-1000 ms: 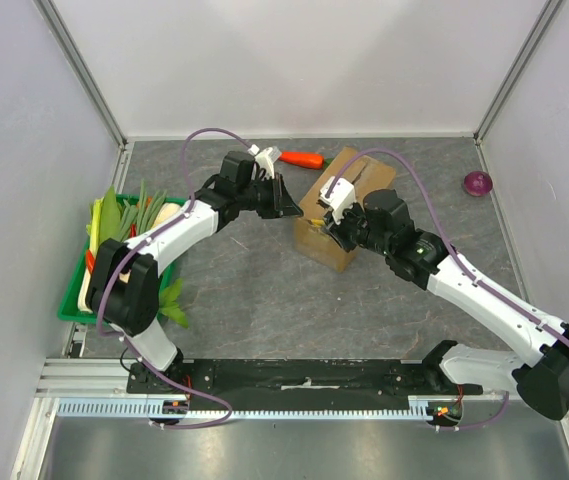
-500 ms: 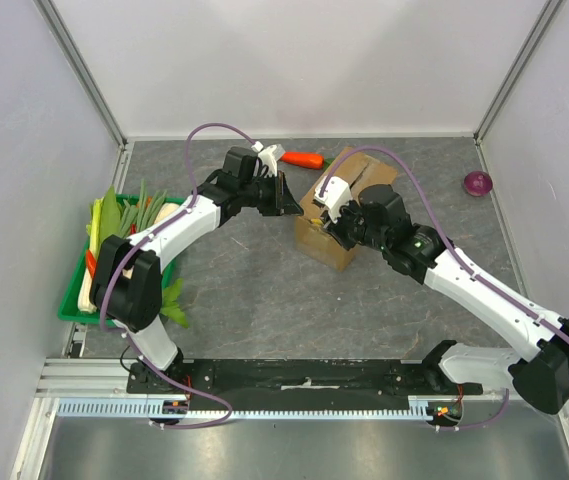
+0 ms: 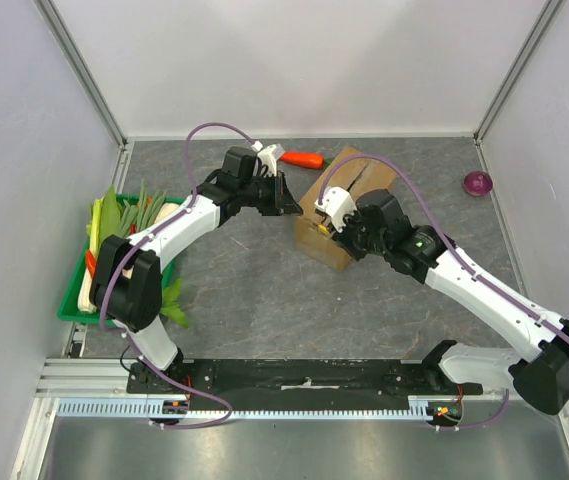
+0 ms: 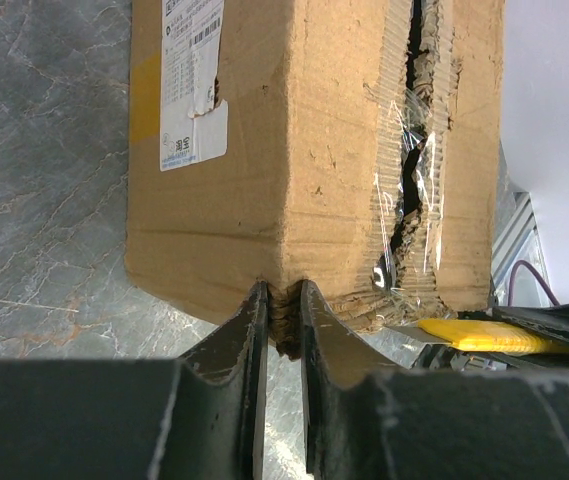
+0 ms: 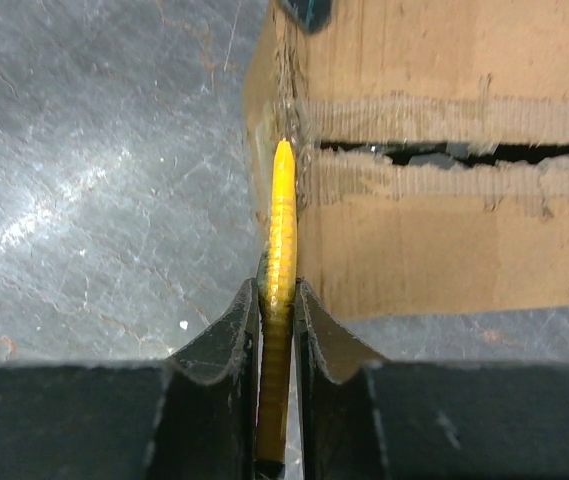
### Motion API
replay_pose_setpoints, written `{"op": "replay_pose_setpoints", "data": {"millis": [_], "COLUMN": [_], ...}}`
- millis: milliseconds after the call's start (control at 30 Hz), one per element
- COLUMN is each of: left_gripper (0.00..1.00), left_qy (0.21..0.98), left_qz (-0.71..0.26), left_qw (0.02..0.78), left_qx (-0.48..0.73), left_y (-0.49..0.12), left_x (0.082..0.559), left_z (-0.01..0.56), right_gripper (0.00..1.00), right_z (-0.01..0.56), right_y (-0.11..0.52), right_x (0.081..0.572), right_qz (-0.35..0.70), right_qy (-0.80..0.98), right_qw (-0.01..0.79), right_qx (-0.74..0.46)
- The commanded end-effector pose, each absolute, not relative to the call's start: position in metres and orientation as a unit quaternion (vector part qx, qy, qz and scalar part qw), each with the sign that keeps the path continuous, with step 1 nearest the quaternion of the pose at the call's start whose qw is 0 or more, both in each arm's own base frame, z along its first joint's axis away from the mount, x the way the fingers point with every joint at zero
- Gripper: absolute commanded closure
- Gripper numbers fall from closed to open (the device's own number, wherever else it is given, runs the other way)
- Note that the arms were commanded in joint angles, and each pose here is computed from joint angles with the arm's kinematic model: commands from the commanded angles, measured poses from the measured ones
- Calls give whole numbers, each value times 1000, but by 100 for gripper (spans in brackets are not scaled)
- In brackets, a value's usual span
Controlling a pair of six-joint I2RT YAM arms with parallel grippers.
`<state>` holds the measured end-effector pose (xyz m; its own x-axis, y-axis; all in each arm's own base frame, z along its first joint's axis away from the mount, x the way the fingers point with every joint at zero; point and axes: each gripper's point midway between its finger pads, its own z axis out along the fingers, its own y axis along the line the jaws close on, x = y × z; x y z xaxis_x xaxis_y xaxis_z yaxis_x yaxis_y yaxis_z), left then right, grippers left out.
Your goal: Unpack the express box
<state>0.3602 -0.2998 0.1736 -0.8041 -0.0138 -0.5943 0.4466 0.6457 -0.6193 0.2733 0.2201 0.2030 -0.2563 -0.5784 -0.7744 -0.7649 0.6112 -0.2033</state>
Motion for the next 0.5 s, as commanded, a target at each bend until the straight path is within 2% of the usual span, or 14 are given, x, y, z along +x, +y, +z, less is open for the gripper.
{"op": "replay_pose_setpoints", "data": {"millis": [0, 300, 333, 367, 400, 467], "left_gripper": [98, 98, 78, 65, 44, 31], "left_qy": [867, 861, 858, 853, 847, 835], "left_qz": [-367, -382, -387, -390, -396, -403], "left_qw": [309, 306, 308, 316, 324, 343], "left_qx": [134, 141, 140, 142, 144, 150], "left_y": [-287, -291, -292, -293, -293, -293], "left_x": [379, 375, 375, 375, 373, 373], "left_z": [161, 173, 180, 188, 199, 219], "right_gripper": [100, 100, 100, 100, 100, 100], "right_z": [204, 245, 257, 262, 274, 285], "right_y": [203, 204, 205, 206, 210, 212], "right_x": [263, 265, 266, 266, 264, 264], "right_qz": [86, 99, 105, 108, 123, 132], "right_qy": [800, 789, 785, 783, 775, 771], "right_qw": [410, 453, 466, 472, 482, 494], "right_qx": [-428, -403, -394, -390, -390, -380]}}
